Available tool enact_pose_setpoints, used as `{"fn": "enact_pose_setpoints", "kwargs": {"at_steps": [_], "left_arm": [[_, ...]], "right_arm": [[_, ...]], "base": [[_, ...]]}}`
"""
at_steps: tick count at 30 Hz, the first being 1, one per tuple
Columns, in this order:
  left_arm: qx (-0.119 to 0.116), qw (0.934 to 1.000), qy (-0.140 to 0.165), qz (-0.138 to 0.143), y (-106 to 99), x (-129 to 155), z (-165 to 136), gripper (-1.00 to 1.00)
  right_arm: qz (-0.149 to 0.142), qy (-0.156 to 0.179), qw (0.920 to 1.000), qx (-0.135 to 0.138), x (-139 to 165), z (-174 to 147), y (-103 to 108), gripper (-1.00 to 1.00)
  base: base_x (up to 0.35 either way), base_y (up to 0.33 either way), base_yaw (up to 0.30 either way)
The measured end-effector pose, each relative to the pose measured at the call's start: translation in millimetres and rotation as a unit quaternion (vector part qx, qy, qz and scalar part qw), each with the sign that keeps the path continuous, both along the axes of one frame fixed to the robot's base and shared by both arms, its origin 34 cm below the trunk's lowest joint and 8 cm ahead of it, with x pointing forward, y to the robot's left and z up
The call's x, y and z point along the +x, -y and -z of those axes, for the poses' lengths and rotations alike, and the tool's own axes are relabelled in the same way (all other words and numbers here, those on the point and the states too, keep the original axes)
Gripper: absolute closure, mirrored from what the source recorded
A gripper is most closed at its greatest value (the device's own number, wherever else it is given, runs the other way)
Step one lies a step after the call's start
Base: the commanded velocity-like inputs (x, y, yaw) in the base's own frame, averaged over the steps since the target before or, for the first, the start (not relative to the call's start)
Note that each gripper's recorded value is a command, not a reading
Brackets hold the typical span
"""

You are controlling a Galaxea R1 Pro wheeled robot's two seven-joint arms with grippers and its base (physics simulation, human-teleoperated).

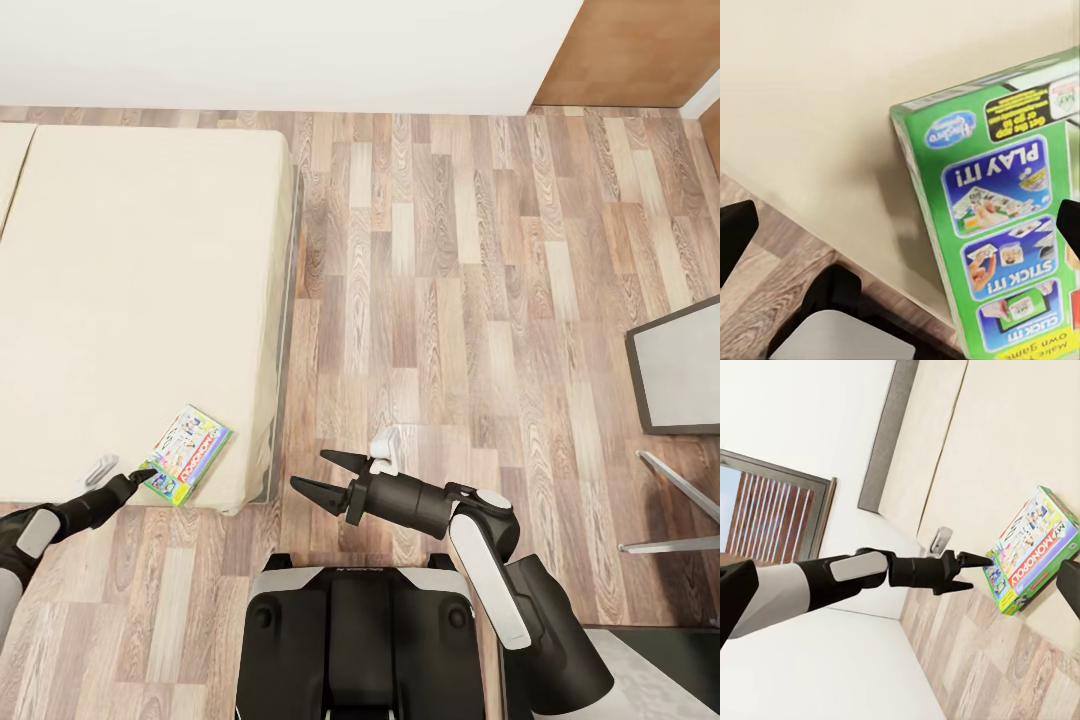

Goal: Put all the toys in the child's room - the three board games (two on the bed and one on the table), the two jigsaw puzzles on the table, and the tennis ball on the table - inside the toy box on the table in the child's room.

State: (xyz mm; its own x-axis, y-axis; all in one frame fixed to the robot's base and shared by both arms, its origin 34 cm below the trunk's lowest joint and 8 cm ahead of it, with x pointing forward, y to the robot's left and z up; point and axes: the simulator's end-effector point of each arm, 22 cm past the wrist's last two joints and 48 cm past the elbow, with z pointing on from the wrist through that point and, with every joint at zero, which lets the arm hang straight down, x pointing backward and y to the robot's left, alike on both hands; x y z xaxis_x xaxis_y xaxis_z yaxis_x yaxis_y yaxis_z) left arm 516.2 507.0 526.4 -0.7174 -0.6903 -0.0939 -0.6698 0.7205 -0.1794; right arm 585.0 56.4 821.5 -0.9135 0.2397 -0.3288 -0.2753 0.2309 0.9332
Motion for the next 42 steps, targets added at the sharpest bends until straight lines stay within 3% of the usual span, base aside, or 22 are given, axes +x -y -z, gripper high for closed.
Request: {"fn": "enact_pose_setpoints", "kwargs": {"at_steps": [11, 19, 23, 42], "left_arm": [[-0.008, 1.0, 0.004, 0.001, 5.6, 1.5, 0.7, -1.0], [-0.044, 0.9984, 0.035, 0.007, 24.1, 14.2, -3.0, -1.0], [-0.051, 0.9979, 0.04, 0.008, 27.1, 16.6, -4.0, -1.0], [-0.055, 0.9975, 0.044, 0.009, 29.1, 18.3, -4.8, -1.0]], "right_arm": [[0.0, 0.0, 1.0, 0.0, 0.0, 0.0, 0.0, -1.0], [0.0, 0.0, 1.0, 0.0, 0.0, 0.0, 0.0, -1.0], [0.0, 0.0, 1.0, 0.0, 0.1, -0.1, 0.0, -1.0], [0.004, 0.006, 1.0, -0.001, 2.2, -0.4, 0.7, -1.0]], "base": [[0.0, 0.0, 0.0], [0.0, 0.0, 0.0], [0.0, 0.0, 0.0], [0.0, 0.0, 0.0]]}}
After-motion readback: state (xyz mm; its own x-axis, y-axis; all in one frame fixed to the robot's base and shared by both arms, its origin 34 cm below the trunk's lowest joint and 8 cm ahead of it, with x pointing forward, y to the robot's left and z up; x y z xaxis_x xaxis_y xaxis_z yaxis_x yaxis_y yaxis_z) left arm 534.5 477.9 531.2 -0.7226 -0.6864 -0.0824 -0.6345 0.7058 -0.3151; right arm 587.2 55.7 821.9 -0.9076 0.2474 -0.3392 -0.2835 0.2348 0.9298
